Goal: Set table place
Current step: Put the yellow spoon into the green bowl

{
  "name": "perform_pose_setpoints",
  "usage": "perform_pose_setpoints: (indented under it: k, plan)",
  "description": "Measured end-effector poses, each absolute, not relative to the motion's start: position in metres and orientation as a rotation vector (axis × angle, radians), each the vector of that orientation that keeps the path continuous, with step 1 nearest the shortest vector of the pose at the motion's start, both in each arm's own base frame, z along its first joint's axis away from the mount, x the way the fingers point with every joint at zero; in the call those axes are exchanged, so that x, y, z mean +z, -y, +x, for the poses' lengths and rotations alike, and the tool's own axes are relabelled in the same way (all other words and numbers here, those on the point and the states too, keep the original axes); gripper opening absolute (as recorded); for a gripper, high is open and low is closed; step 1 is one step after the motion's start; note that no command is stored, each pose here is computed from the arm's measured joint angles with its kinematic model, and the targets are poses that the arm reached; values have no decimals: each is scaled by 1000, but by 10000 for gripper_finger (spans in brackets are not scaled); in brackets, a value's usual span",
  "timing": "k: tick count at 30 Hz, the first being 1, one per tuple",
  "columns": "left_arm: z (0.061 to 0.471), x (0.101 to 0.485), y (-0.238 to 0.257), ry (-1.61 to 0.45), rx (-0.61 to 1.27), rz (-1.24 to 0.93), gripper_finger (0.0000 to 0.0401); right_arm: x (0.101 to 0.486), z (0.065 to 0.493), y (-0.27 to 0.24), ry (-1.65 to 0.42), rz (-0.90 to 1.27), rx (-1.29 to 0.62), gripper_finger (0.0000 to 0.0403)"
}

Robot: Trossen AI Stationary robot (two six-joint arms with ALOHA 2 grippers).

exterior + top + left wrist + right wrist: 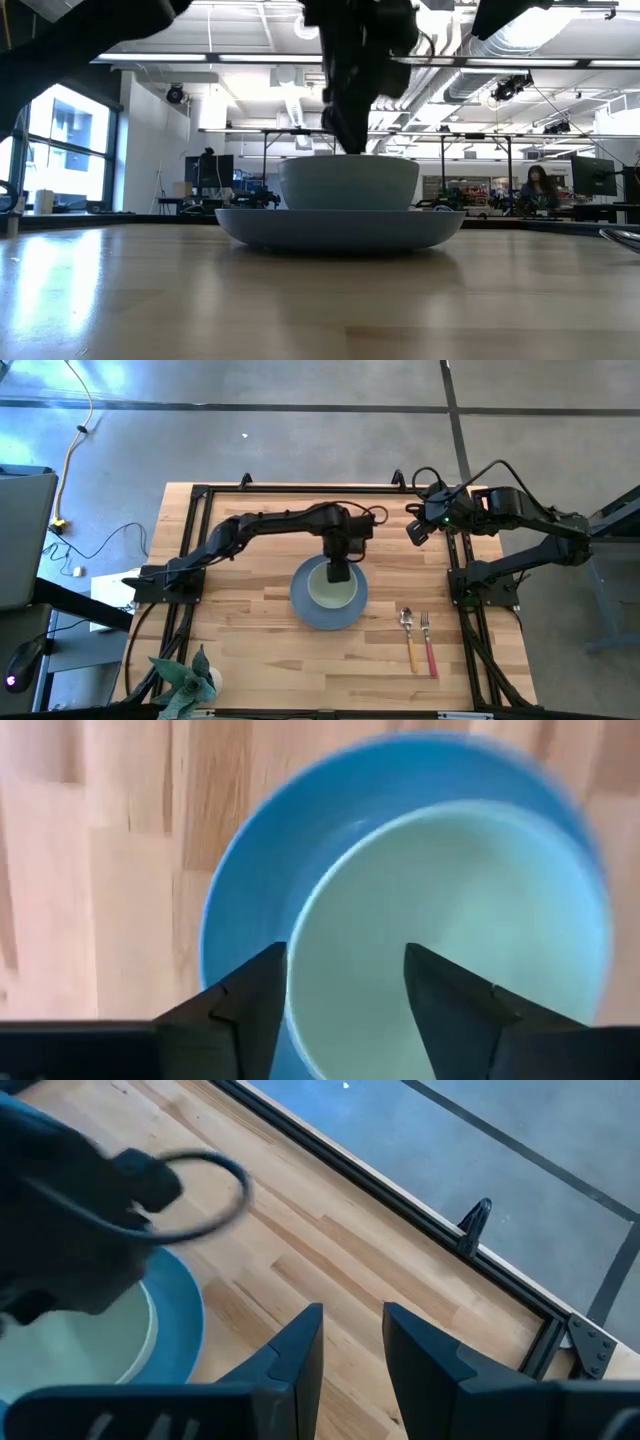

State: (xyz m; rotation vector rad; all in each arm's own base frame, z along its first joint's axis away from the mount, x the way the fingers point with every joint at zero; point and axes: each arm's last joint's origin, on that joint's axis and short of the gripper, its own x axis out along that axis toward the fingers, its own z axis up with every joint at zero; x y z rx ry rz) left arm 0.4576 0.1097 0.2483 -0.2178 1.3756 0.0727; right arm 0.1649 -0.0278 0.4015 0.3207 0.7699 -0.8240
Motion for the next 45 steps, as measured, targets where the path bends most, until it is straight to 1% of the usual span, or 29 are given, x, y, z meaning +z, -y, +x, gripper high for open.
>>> perform_pose_setpoints:
  k: [3,10,13,16,24,29,32,34,39,42,45]
  plan:
    - [452,268,-98,-1329,130,-208,200,400,163,28,-788,338,-845,99]
    - [436,314,-60,-1260,291,-80,202,392,150,16,-890,441,-892,99]
    - [431,325,-46,-1236,324,-71,202,390,149,4,-900,481,-887,99]
    - [425,332,-39,-1232,332,-80,202,389,152,-12,-890,514,-842,98]
    - [421,331,-18,-1278,341,-59,202,368,177,-69,-962,569,-790,65]
    - [415,327,1,-1349,331,16,202,348,189,-108,-1011,613,-828,61]
    - [412,326,15,-1382,288,82,202,333,191,-134,-1038,695,-895,69]
    - [410,323,25,-1403,223,131,202,321,193,-153,-1039,743,-953,77]
    - [396,316,47,-1451,148,216,202,288,201,-196,-1043,881,-1050,108]
    - [384,309,52,-1440,128,231,202,271,210,-215,-1022,962,-1054,128]
    - [361,298,50,-1428,103,179,202,256,220,-229,-1009,1015,-1042,146]
